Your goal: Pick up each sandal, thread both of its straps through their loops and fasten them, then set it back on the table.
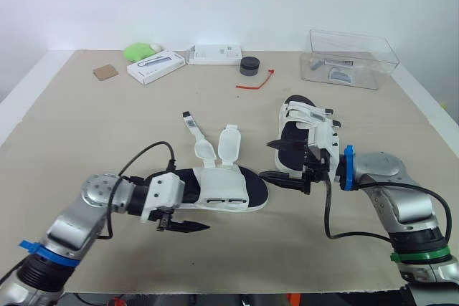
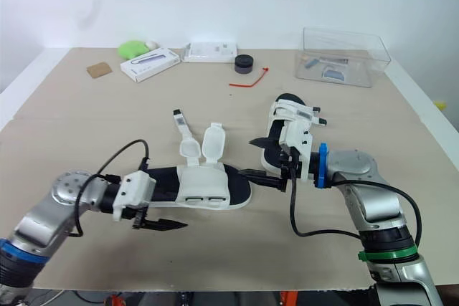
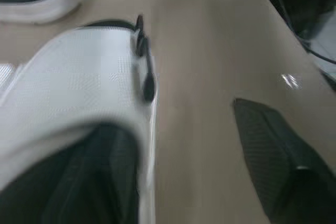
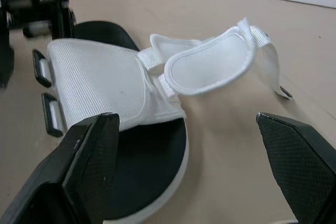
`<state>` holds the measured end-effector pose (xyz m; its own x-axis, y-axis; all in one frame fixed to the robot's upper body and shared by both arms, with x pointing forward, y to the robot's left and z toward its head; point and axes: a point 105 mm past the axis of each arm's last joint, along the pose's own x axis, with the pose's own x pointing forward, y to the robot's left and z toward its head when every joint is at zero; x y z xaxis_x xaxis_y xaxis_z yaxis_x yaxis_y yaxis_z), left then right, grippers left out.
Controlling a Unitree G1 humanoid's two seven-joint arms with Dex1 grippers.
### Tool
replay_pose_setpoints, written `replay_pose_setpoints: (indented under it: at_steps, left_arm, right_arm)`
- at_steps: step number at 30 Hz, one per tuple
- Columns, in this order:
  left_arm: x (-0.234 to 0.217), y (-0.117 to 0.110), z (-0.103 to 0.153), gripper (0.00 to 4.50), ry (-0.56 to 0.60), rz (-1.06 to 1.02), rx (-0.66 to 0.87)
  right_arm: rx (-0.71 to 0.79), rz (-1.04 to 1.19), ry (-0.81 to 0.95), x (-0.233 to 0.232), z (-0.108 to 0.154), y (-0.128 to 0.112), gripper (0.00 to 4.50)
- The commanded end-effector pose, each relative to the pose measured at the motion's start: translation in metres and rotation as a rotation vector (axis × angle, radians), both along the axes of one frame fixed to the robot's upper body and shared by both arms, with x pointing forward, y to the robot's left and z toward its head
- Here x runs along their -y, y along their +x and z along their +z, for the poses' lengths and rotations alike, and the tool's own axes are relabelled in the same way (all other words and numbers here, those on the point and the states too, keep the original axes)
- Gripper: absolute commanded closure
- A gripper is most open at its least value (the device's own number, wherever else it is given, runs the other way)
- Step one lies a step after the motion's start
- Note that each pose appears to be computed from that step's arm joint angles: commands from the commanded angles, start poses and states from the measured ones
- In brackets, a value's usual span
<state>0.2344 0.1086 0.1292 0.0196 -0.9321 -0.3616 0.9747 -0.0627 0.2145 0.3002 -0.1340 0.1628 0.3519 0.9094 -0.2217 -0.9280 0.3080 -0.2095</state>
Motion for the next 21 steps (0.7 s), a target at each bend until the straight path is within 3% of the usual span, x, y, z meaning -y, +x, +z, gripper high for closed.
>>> replay_pose_setpoints:
  at_steps: [1, 5, 10, 12, 21]
  left_arm:
    - [-0.012, -0.002, 0.016, 1.6, -0.014, 0.006, -0.01]
    - [-0.034, 0.015, 0.028, 1.59, -0.044, 0.113, 0.003]
    - [-0.041, 0.019, 0.029, 1.59, -0.062, 0.174, -0.011]
    - [-0.04, 0.022, 0.031, 1.59, -0.078, 0.191, -0.015]
    - [-0.031, 0.029, 0.031, 1.59, -0.104, 0.202, -0.024]
  right_arm:
    - [0.043, 0.024, -0.025, 0.0, 0.007, -0.001, 0.26]
    - [0.043, 0.052, -0.049, -0.007, -0.001, -0.007, 1.47]
    - [-0.022, 0.092, -0.096, -0.022, -0.02, -0.023, 3.86]
    - [-0.033, 0.096, -0.102, -0.025, -0.023, -0.026, 4.4]
    - [-0.066, 0.06, -0.122, -0.038, -0.033, -0.021, 4.4]
